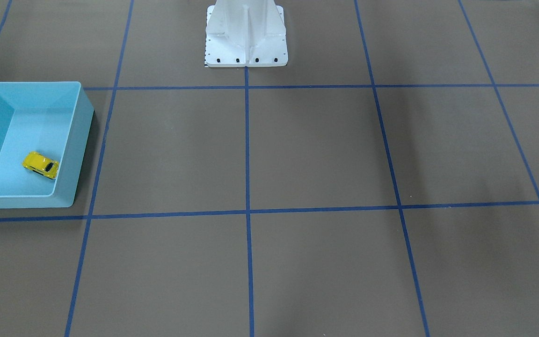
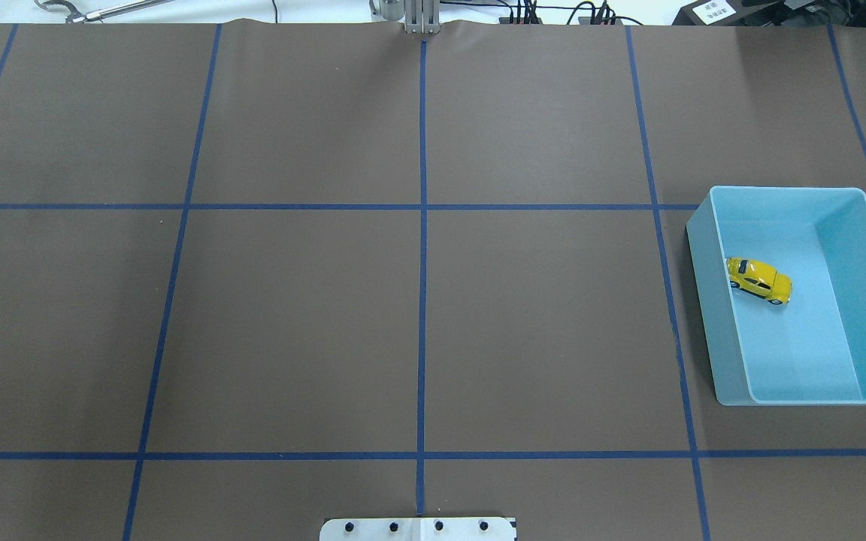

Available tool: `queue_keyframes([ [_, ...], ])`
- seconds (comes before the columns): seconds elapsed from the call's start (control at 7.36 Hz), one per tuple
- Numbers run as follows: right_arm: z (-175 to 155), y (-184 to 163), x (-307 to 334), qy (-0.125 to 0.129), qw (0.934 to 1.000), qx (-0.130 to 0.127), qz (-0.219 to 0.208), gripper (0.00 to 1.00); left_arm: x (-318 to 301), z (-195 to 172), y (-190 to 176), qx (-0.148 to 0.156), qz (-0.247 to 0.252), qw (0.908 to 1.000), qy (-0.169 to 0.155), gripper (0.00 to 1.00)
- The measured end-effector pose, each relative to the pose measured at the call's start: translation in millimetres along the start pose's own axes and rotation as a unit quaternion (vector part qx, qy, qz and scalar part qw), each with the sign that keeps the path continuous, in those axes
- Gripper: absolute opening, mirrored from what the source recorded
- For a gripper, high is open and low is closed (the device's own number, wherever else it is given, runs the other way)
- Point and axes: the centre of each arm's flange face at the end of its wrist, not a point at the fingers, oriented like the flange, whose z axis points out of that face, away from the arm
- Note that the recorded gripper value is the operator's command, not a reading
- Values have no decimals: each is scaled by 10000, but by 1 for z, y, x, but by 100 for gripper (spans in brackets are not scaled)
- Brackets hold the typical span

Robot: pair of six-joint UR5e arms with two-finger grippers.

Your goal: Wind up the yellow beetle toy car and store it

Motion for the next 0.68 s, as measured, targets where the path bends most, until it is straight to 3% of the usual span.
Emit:
queue_keyframes([
  [0.68, 0, 0, 0, 3, 10000, 3, -3, 99, -12, -1, 3, 25, -129, 9999, 15, 100],
])
